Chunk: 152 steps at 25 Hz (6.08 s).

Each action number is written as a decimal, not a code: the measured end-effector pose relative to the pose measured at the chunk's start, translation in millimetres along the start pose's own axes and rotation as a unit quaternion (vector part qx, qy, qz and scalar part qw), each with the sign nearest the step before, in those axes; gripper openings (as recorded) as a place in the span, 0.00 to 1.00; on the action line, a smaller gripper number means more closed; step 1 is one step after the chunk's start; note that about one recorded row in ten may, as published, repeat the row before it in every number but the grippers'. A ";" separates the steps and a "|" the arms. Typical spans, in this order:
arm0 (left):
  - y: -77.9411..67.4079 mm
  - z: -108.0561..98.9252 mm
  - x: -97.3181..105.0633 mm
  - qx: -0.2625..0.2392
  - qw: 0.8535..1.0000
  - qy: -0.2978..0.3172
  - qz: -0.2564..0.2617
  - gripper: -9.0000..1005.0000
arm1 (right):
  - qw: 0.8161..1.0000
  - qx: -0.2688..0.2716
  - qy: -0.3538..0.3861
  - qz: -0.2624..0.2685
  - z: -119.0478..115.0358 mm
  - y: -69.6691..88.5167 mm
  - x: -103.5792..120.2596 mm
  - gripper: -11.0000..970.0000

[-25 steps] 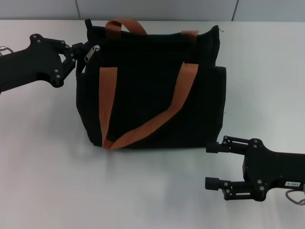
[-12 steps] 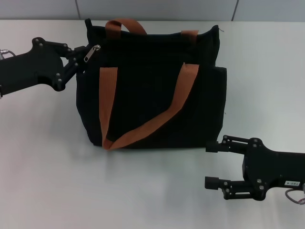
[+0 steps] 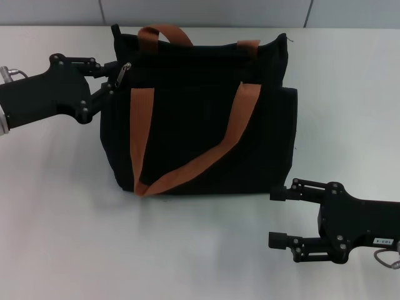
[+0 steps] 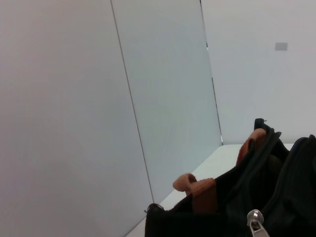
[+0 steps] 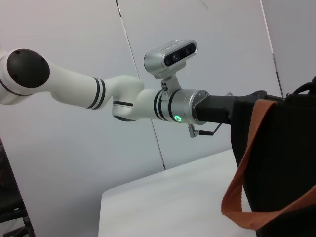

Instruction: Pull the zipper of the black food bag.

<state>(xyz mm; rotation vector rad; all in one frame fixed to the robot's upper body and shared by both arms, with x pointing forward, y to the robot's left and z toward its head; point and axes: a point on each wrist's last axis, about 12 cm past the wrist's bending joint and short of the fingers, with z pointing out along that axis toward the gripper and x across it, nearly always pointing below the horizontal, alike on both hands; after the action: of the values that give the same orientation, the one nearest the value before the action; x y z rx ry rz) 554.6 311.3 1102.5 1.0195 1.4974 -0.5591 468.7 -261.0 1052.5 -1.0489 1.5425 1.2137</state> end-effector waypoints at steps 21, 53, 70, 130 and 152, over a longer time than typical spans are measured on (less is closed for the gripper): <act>-5.2 -8.3 2.8 -0.022 1.000 -0.017 0.013 0.09 | 1.000 -0.019 -0.015 -0.005 2.9 0.9 -6.6 0.82; -15.9 -8.9 -0.2 -0.045 0.996 -0.076 0.032 0.04 | 0.977 -0.027 0.033 0.211 130.1 -87.6 -157.9 0.80; -18.1 -5.7 0.6 -0.044 0.995 -0.085 0.037 0.04 | 0.958 0.006 0.128 0.256 159.7 -96.0 -189.5 0.69; -12.0 3.3 -7.2 -0.045 0.994 -0.103 0.017 0.04 | 0.961 0.050 0.151 0.227 181.2 -100.3 -190.1 0.22; -13.2 5.0 -9.9 -0.035 0.993 -0.111 0.019 0.04 | 0.963 0.049 0.147 0.222 185.3 -98.9 -192.8 0.31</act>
<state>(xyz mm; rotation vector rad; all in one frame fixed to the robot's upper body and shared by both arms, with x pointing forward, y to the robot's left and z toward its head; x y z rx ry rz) 545.7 297.7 1108.3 0.8989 1.2908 -0.5692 637.2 -77.4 1190.9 -0.8707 2.1310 1.2999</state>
